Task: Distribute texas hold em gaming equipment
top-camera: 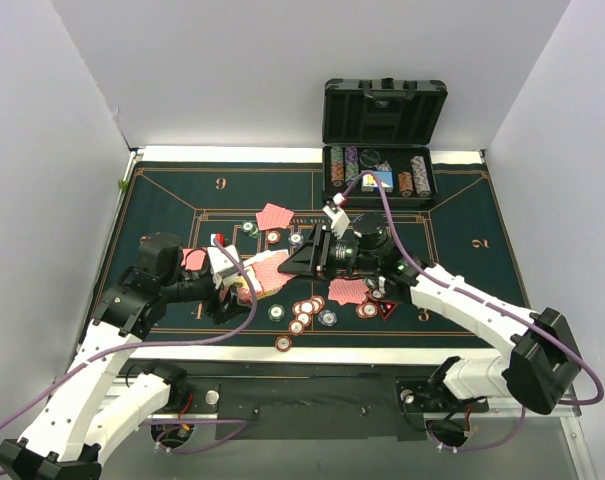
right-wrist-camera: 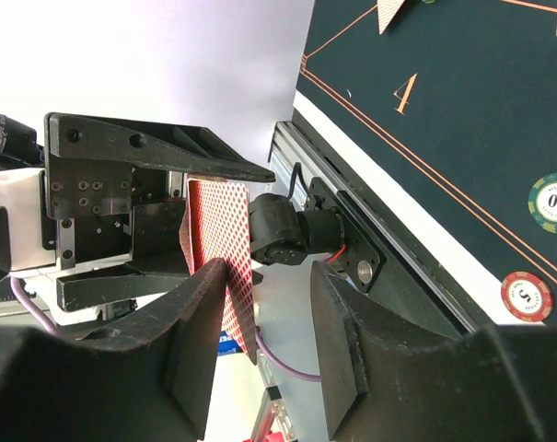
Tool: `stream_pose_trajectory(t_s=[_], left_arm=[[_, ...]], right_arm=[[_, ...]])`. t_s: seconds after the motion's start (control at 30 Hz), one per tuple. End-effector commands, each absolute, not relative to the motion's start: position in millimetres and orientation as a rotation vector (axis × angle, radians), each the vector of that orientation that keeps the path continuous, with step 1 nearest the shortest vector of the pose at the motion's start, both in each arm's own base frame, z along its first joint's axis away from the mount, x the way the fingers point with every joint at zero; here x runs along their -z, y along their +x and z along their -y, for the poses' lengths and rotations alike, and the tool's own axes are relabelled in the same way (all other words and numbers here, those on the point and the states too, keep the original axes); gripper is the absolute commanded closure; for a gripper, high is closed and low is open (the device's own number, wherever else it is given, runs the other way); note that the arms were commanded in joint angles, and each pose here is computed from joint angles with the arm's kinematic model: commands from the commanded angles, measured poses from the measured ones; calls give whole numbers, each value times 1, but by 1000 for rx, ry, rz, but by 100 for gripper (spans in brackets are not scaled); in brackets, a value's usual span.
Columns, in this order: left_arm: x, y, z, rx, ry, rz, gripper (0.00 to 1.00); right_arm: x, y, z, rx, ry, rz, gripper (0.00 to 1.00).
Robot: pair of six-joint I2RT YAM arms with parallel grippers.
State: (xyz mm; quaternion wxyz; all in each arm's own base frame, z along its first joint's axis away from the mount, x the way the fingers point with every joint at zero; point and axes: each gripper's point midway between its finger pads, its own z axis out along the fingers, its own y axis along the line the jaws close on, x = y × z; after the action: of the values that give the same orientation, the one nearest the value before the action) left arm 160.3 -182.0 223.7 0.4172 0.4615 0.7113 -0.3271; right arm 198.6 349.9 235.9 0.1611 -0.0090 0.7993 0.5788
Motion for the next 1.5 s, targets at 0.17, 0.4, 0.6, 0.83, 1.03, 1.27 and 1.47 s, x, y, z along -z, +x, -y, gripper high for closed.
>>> stream_pose_trajectory(t_s=[0.17,0.4,0.6,0.83,1.03,1.27,1.47], left_arm=[[-261,166,190,819,1158,-1627,100],[-261,166,190,812,1156,-1627,100],[-261,166,189,805,1160,-1622,100],[-261,164,188,805,1164,-1621,100],[-262,164,188,804,1162,-1622,100],[-265,164,189,811,1157,-1617,100],[-266,162,188,809,1163,-1617,100]], right_arm=[[-252,201,-335,-1606,-47,-2236,69],[-267,207,-325,-1595,-25,-2206,90],[-281,211,-315,-1595,-15,-2168,100],[-308,239,-275,-1437,-3,-2111,100],[-284,265,-247,-1042,-43,-2248,100],[-208,294,-231,-236,-233,-2434,100],[-162,335,-238,185,-273,-2454,100]])
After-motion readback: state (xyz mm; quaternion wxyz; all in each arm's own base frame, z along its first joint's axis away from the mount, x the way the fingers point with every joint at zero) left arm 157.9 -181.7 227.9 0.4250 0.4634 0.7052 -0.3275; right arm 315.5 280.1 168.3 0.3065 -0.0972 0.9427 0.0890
